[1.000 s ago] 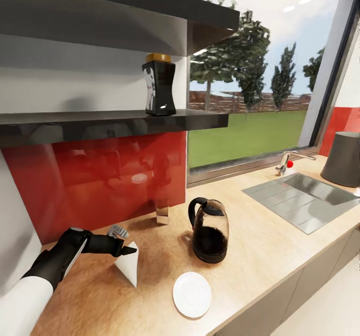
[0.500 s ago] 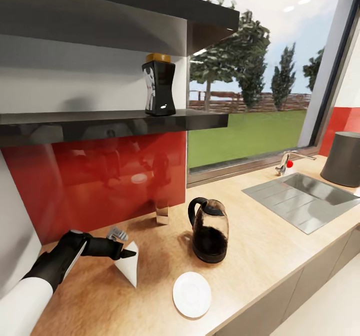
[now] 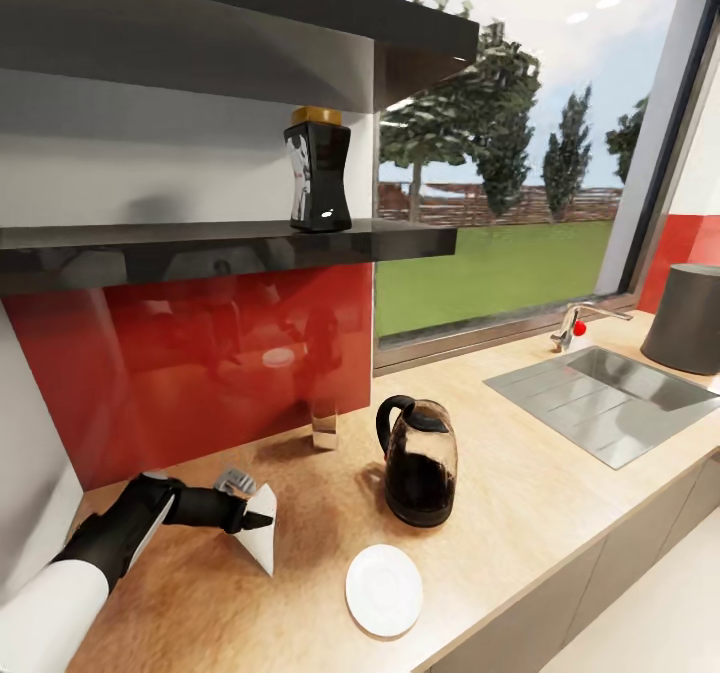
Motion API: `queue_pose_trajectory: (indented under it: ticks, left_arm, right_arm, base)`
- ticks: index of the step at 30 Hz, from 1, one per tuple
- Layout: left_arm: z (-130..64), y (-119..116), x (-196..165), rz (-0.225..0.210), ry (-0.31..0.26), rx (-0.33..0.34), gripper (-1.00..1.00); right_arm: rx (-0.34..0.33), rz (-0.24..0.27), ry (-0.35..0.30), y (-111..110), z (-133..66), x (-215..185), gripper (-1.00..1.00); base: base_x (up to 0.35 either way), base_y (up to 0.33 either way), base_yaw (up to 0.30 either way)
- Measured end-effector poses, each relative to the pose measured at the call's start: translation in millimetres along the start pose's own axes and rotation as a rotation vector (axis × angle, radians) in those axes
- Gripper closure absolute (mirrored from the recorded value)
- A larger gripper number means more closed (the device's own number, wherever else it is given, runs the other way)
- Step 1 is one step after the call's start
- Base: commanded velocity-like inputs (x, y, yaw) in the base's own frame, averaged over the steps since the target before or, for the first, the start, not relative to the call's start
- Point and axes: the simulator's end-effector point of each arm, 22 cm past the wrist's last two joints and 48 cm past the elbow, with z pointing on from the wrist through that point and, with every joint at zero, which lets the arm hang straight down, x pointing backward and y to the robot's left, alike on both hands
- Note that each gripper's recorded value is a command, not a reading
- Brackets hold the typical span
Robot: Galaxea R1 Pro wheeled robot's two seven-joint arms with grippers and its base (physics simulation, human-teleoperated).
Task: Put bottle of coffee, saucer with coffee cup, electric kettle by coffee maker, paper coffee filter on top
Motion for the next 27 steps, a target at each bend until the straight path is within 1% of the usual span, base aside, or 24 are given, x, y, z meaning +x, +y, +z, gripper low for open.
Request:
queue_pose_trajectory:
  ticks: [6, 8, 16, 20, 27]
  left_arm:
    - [15.1, -19, 2, 0.012, 0.018, 0.032, -1.0]
    - [17.5, -20, 7, 0.008, 0.026, 0.036, -1.0]
    - [18.3, -20, 9, 0.008, 0.027, 0.038, -1.0]
    - [20.4, -21, 19, 0.0, 0.037, 0.041, -1.0]
    - [21.7, -22, 25, -0.006, 0.044, 0.042, -1.0]
  right_arm:
    - [0.0, 0.0, 0.0, 0, 0.0, 0, -1.0]
    - [0.0, 0.0, 0.0, 0, 0.0, 0, -1.0]
    - [-0.001, -0.002, 0.0, 0, 0.0, 0, -1.0]
    - [-0.002, -0.002, 0.0, 0, 0.0, 0, -1.0]
    - [-0.002, -0.003, 0.0, 0, -0.2, 1, -1.0]
  base:
    - [0.0, 0.0, 0.0]
    - [0.0, 0.0, 0.0]
    - [0.0, 0.0, 0.0]
    - [0.0, 0.0, 0.0]
    - [0.0, 0.0, 0.0]
